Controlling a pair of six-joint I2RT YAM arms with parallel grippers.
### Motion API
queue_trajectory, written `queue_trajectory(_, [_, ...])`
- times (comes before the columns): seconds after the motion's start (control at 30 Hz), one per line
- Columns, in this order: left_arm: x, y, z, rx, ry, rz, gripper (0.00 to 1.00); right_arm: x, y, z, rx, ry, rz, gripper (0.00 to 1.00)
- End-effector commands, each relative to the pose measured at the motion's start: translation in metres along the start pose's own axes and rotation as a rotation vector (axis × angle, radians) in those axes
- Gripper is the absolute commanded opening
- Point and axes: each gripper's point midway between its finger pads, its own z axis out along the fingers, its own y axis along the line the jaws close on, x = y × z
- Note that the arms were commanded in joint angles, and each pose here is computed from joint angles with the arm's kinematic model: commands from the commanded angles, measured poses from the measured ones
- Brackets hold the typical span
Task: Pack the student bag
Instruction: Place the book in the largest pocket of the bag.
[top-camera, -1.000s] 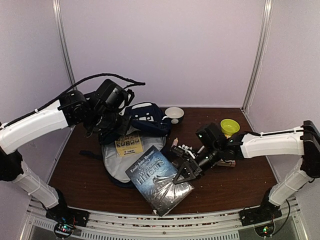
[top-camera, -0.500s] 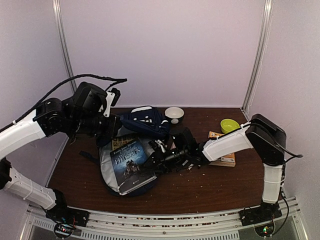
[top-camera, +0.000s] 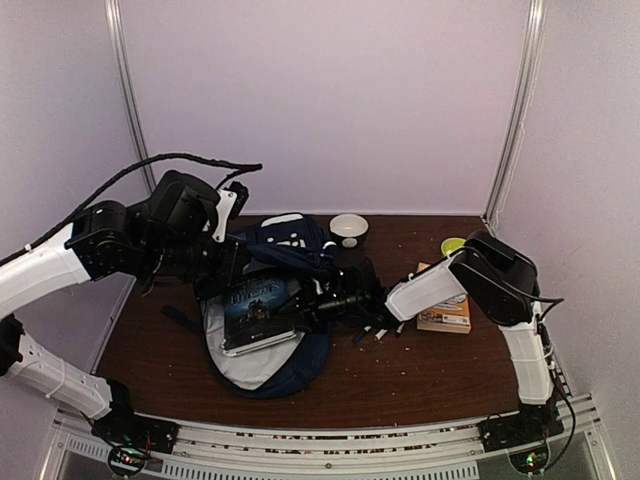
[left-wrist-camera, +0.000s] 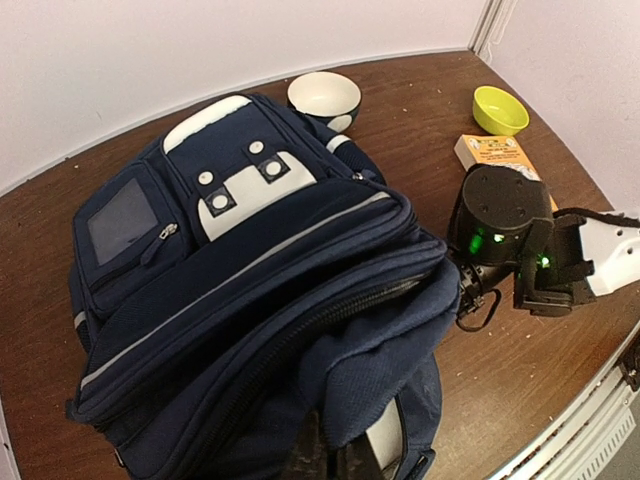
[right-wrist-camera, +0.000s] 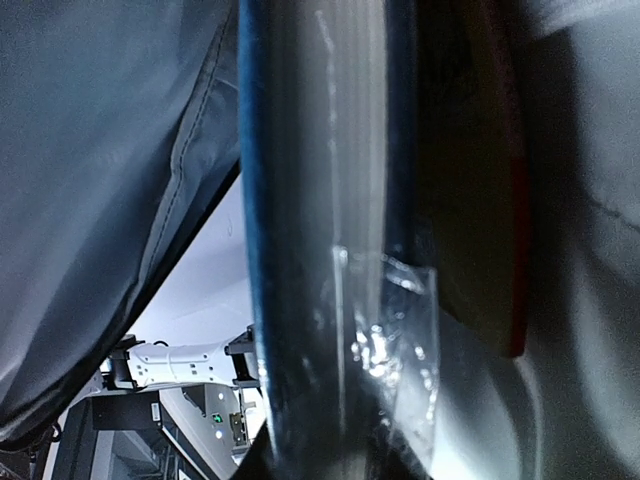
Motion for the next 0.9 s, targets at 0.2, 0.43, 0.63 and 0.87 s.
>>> queue_trajectory(0.2, [-0.037, -0.013, -0.016, 0.058, -0.159, -0.068, 0.00, -0.047, 0.017, -0.014, -0.009, -0.111, -0.069, 0.38])
queue_trajectory(0.43, [-0.040, 0.000, -0.014, -0.018, -0.187, -0.060, 0.00, -0.017, 0.015, -0.049, 0.124, -0.136, -0.112, 0.60])
queue_trajectory(0.63, [-0.038, -0.002, -0.004, -0.031, -0.186, -0.027, 0.00, 0.007, 0.017, -0.079, 0.264, -0.127, -0.261, 0.71])
queue_trajectory(0.87, [-0.035, -0.001, 0.002, -0.026, -0.186, -0.035, 0.00, 0.007, -0.004, -0.105, 0.484, -0.136, -0.451, 0.73])
